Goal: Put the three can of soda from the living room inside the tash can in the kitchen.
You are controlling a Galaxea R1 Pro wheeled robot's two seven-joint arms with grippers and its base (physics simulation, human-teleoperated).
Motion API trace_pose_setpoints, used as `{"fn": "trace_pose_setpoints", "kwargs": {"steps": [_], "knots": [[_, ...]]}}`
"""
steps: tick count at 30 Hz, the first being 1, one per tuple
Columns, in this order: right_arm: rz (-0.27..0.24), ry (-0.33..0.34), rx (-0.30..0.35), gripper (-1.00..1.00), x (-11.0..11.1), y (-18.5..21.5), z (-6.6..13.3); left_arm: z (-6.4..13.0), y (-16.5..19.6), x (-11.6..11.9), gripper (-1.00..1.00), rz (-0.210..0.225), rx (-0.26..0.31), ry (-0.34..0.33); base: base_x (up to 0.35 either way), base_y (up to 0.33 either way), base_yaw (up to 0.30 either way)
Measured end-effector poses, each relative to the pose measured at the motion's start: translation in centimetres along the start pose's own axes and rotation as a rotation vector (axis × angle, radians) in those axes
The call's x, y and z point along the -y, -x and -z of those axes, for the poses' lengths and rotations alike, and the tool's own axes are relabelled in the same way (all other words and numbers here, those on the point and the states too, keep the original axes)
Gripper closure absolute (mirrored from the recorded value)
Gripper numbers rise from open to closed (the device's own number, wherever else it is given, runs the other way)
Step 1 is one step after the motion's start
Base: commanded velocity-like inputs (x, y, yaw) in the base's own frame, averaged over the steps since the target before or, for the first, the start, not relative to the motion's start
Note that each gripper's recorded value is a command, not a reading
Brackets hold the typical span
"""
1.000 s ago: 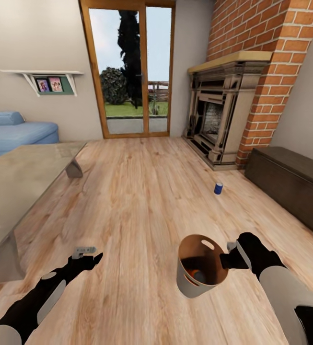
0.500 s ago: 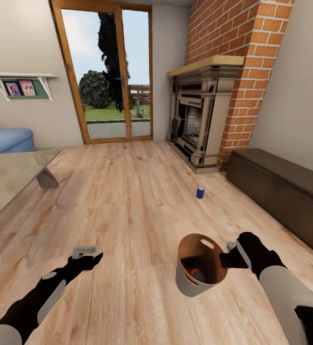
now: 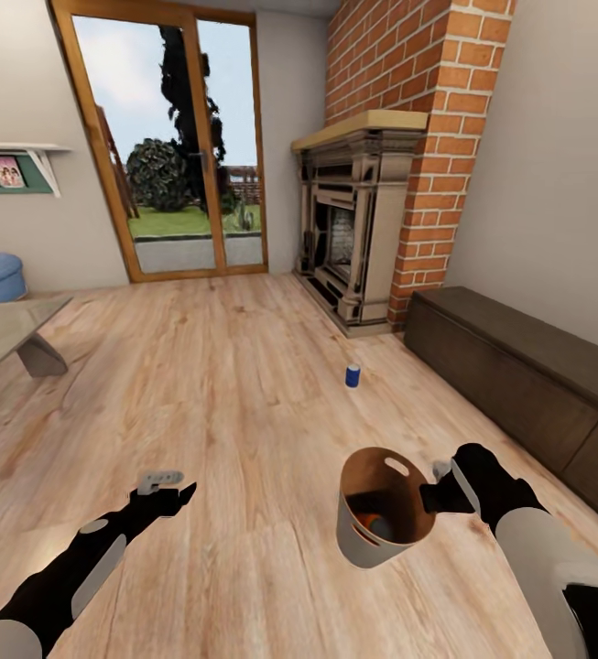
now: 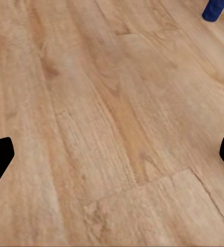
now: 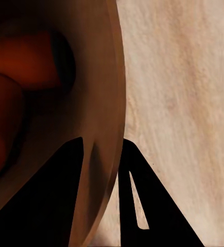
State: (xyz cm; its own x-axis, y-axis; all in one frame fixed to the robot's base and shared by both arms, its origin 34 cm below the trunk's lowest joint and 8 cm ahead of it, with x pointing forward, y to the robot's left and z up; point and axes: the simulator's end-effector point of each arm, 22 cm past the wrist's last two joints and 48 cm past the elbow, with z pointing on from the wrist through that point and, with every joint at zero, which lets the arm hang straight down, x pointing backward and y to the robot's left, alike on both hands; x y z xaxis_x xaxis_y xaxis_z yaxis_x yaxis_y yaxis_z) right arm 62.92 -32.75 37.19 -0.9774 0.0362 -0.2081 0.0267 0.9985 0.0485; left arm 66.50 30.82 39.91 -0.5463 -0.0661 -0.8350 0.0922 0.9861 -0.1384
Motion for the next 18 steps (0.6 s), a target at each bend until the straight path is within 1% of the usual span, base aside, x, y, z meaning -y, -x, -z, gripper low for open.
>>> {"fn": "trace_pose_setpoints", "kwargs": {"steps": [4,7,13,18], "knots": [[0.000,0.002,0.000,1.00,-0.08,0.00,-0.01,-0.01,0.10,0.04,-1.00,0.000,0.002,-0.001,0.237,-0.229,-0.005],[0.001,0.000,0.000,1.00,-0.05,0.00,-0.01,-0.01,0.13,0.05,-1.00,0.000,0.002,-0.002,0.294,-0.121,-0.001],[-0.004,0.007,0.000,1.00,-0.22,0.00,0.00,-0.01,0.13,0.08,-1.00,-0.002,0.001,-0.003,0.318,-0.031,-0.007],[-0.002,0.005,0.003,1.00,-0.18,0.07,0.15,0.05,0.29,0.17,-1.00,-0.002,0.004,-0.006,0.326,0.033,-0.130]]}}
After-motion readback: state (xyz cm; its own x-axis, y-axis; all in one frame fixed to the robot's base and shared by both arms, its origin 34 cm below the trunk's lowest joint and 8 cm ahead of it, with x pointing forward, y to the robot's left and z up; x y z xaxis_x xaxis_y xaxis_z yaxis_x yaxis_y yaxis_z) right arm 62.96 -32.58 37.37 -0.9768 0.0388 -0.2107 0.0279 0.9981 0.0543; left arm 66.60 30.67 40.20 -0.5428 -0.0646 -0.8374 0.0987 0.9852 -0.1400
